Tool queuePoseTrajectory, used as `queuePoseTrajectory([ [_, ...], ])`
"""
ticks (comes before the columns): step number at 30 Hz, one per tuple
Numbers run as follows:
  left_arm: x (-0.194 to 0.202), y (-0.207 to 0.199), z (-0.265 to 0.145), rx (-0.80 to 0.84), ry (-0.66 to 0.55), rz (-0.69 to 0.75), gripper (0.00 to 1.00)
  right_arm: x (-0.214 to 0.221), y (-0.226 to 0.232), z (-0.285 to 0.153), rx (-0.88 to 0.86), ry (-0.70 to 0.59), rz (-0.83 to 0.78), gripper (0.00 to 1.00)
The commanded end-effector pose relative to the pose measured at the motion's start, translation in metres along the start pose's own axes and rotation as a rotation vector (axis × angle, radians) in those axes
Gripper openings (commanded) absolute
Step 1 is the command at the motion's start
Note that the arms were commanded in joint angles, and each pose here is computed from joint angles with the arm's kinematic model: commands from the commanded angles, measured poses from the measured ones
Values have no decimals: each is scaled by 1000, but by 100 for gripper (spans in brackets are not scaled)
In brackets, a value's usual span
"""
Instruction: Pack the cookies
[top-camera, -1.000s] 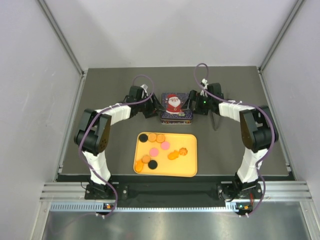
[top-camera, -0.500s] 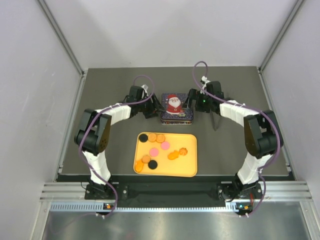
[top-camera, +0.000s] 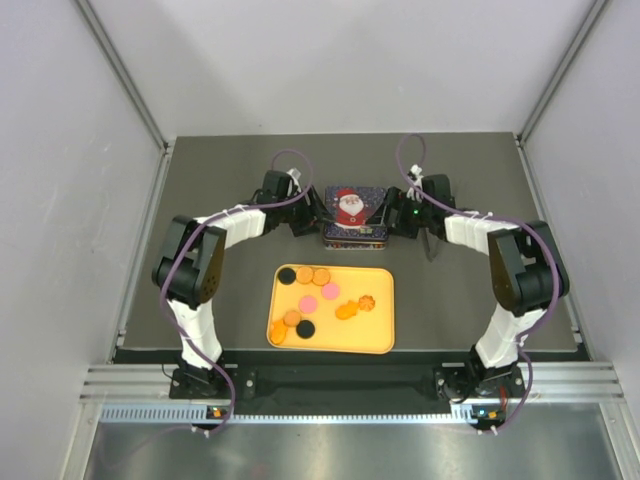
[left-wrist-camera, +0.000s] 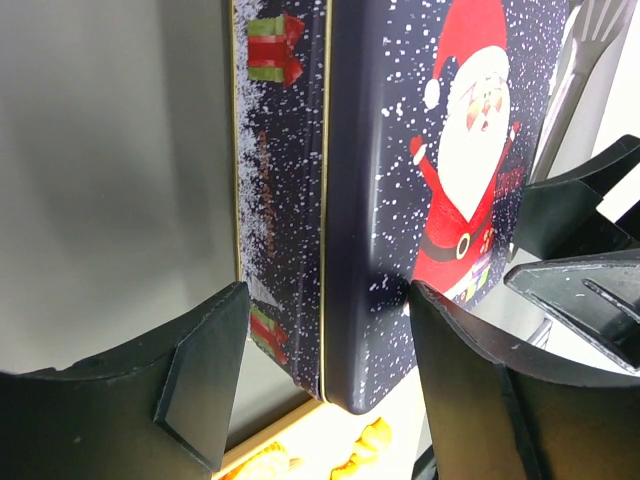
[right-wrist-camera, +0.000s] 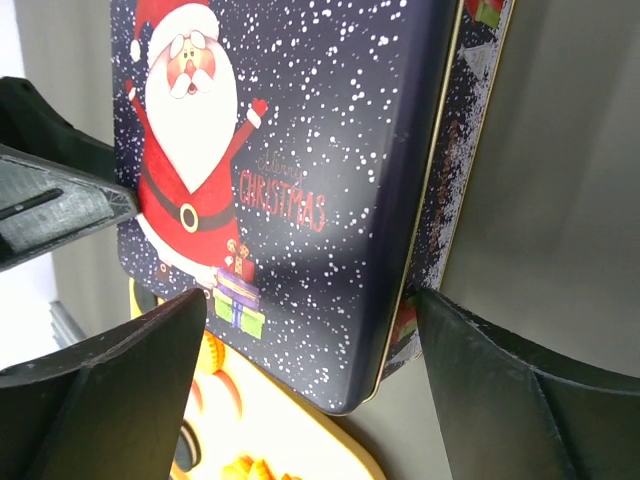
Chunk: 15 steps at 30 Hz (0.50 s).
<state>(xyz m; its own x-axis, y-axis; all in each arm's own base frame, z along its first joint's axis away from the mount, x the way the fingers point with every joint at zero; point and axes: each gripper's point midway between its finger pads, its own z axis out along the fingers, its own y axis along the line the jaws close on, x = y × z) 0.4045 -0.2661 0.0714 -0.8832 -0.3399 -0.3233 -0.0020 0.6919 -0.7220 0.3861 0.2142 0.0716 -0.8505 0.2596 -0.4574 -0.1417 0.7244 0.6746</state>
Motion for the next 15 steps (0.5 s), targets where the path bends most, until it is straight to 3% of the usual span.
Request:
queuePoseTrajectory([
  [1,4,2,8,-28,6,41,70,-18,26,-12,-107,-43,-19,84],
  [6,2,3,6,-47,-5,56,70,-20,30,-21,-125,-41,-8,80],
  [15,-1,2,6,-54,-14,69,70,-18,30,-29,-137,-31,-8,87],
])
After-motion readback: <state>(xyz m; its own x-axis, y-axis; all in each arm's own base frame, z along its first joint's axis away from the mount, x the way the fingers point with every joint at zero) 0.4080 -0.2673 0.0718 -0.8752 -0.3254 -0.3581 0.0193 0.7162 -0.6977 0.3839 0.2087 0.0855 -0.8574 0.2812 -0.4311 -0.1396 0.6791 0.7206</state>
